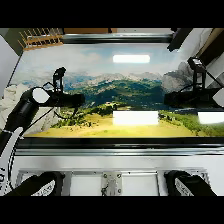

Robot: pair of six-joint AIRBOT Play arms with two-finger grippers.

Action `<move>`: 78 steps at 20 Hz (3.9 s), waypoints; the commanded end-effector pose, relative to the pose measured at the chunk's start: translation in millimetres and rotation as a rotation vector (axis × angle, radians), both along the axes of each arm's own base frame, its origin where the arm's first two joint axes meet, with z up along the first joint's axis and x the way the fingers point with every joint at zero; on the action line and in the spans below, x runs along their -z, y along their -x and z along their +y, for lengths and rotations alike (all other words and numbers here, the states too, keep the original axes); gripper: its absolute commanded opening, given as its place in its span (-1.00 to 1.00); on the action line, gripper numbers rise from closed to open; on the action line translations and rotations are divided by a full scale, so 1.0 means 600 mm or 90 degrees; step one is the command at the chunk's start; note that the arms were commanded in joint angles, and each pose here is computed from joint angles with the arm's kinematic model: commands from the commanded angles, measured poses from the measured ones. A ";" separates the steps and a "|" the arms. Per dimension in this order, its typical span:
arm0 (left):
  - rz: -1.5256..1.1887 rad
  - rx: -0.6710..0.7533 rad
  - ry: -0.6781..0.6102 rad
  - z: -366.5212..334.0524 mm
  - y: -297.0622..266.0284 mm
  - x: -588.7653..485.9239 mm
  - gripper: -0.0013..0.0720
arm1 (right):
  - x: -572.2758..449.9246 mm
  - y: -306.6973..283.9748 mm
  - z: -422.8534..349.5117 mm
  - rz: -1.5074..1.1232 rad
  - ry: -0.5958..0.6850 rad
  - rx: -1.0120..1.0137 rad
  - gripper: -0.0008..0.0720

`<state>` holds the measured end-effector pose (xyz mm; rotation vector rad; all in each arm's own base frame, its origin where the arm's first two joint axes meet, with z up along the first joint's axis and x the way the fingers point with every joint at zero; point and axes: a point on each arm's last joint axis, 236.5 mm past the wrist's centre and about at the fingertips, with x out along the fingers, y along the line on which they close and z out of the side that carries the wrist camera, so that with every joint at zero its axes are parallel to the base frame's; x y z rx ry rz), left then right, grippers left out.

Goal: Fold the clothes and pants, and hang the long-sleeved shirts on hangers.

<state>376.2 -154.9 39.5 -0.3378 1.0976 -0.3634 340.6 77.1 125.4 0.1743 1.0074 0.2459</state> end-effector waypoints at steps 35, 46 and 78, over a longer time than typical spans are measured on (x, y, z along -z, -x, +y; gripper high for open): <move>0.212 -0.211 -0.277 0.485 -0.043 0.276 0.95 | 0.000 0.000 0.001 0.001 0.000 -0.001 -0.93; -0.139 0.022 -0.208 0.110 -0.212 -0.081 -0.91 | 0.000 0.000 0.001 0.001 0.000 -0.001 -0.93; 0.290 -0.327 0.067 0.117 0.107 0.254 0.95 | 0.013 -0.050 -0.020 -0.030 0.013 0.029 -0.92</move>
